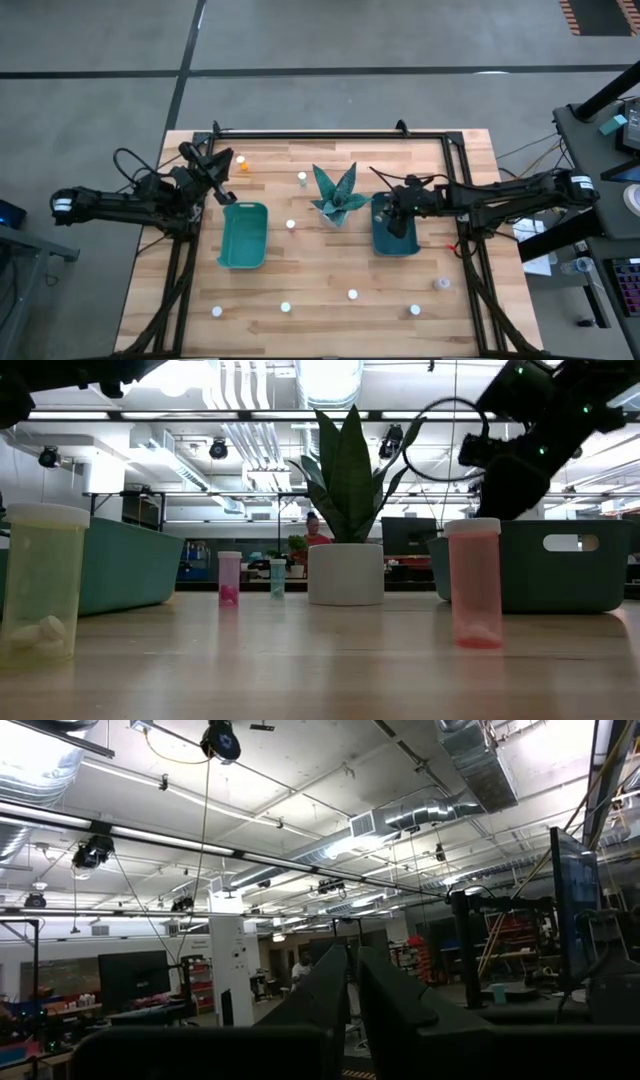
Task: Pick and place medicine bottles into bin by pill shape (circle, oval)
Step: Put the pink capsule bottle into the green bin
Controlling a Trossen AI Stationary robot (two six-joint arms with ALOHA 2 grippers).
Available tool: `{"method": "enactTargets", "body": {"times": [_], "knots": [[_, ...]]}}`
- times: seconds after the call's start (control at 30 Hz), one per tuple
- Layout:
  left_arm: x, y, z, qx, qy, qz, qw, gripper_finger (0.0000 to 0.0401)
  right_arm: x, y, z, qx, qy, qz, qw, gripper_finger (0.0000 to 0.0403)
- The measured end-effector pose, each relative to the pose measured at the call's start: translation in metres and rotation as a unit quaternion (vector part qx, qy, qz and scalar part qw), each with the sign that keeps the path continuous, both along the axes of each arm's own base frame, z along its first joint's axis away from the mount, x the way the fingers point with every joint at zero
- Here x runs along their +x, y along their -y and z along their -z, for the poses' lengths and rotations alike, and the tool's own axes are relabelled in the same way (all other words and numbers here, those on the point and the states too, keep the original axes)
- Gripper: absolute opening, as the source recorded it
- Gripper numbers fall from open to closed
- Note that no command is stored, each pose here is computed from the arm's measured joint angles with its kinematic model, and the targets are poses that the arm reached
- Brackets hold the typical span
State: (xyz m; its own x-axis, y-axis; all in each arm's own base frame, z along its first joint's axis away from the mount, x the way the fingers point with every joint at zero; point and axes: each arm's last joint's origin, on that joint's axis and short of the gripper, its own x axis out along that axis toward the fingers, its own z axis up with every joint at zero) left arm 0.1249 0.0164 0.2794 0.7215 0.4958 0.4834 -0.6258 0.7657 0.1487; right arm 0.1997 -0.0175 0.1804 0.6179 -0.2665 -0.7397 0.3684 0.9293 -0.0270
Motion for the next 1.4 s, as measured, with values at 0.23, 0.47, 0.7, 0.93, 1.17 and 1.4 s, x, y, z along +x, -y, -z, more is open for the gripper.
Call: {"method": "enactTargets", "body": {"times": [0.23,0.47,0.7,0.93,1.17,1.4], "knots": [[0.003,0.000,0.003,-0.028,0.005,0.018,0.999,0.0013,0.006,-0.005,-0.025,-0.033,0.032,-0.046,0.998,0.0160],[0.019,0.000,0.006,-0.077,-0.007,0.046,0.996,0.0013,-0.006,-0.006,-0.038,-0.056,0.077,-0.065,0.993,0.0136],[0.046,0.000,0.000,-0.132,-0.061,0.066,0.987,0.0013,-0.014,-0.006,-0.056,-0.134,0.190,-0.107,0.967,0.0110],[0.070,0.001,-0.021,-0.173,-0.111,0.091,0.974,0.0013,-0.023,-0.008,-0.069,-0.196,0.269,-0.158,0.930,0.0084],[0.090,0.005,-0.042,-0.223,-0.167,0.106,0.955,0.0013,-0.034,-0.011,-0.083,-0.219,0.327,-0.205,0.896,0.0061],[0.104,0.022,-0.048,-0.280,-0.207,0.138,0.927,0.0013,-0.048,-0.013,-0.083,-0.217,0.360,-0.219,0.881,0.0057]]}}
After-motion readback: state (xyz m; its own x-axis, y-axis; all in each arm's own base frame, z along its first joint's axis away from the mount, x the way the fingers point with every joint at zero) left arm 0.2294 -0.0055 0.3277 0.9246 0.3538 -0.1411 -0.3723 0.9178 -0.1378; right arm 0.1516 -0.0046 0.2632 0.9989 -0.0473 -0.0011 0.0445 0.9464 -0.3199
